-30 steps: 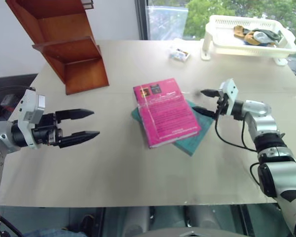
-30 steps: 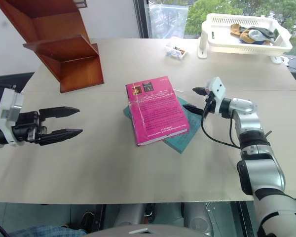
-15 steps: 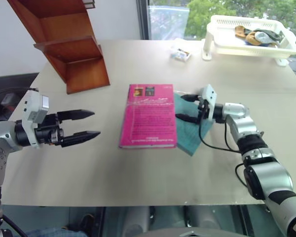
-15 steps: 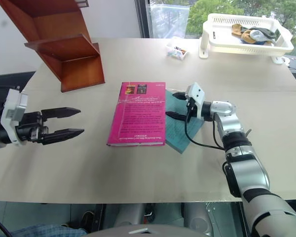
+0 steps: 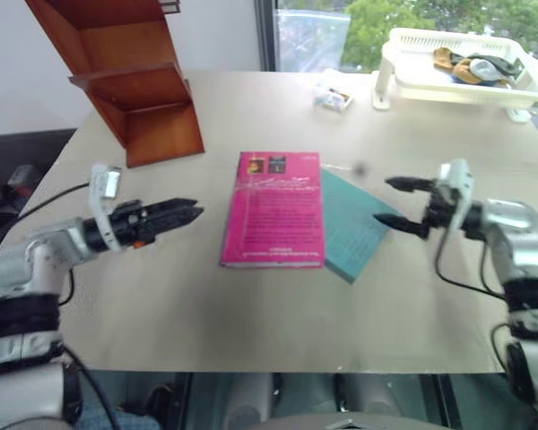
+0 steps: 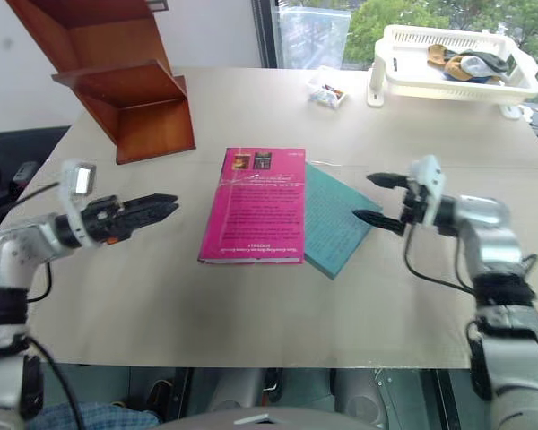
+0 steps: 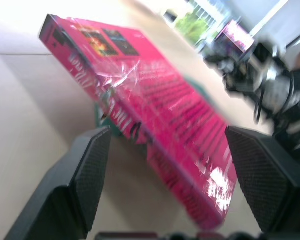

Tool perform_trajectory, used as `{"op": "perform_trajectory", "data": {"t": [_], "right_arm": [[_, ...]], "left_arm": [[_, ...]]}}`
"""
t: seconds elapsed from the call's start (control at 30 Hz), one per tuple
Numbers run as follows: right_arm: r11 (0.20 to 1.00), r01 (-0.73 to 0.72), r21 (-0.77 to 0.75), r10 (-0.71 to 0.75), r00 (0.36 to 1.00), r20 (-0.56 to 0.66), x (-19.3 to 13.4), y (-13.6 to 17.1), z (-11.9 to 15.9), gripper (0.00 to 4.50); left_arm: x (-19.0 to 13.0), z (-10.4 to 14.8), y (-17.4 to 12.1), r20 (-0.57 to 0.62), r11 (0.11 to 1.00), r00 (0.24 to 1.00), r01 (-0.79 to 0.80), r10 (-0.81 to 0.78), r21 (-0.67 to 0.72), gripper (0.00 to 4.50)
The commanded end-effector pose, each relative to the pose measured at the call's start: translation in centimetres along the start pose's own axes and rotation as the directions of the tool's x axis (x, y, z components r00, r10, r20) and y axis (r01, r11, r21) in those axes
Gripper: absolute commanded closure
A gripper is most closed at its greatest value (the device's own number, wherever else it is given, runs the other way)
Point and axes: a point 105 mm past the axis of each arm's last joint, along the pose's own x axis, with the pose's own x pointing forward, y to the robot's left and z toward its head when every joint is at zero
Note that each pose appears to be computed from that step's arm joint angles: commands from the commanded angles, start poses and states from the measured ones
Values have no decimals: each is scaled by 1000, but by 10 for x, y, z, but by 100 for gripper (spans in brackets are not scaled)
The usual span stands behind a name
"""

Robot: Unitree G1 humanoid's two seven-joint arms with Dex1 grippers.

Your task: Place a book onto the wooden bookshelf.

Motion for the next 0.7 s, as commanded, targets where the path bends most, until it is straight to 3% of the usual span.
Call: {"op": "perform_trajectory", "data": {"t": [0.03, 0.13, 0.33, 0.7], "right_arm": [[991, -130, 34, 125, 985, 116, -21, 36, 46, 0], [983, -153, 104, 140, 982, 125, -40, 60, 57, 0], [984, -101, 147, 80, 987, 139, -63, 92, 71, 0], [989, 30, 144, -45, 994, 104, -76, 100, 69, 0]], "left_arm": [[10, 1, -2, 12, 982, 993, 119, -118, -147, 54], [21, -2, 6, -11, 961, 989, 139, -146, -237, 54], [40, -11, 21, -141, 956, 982, 84, -128, -281, 54], [51, -10, 25, -144, 951, 982, 75, -123, -300, 54]]}}
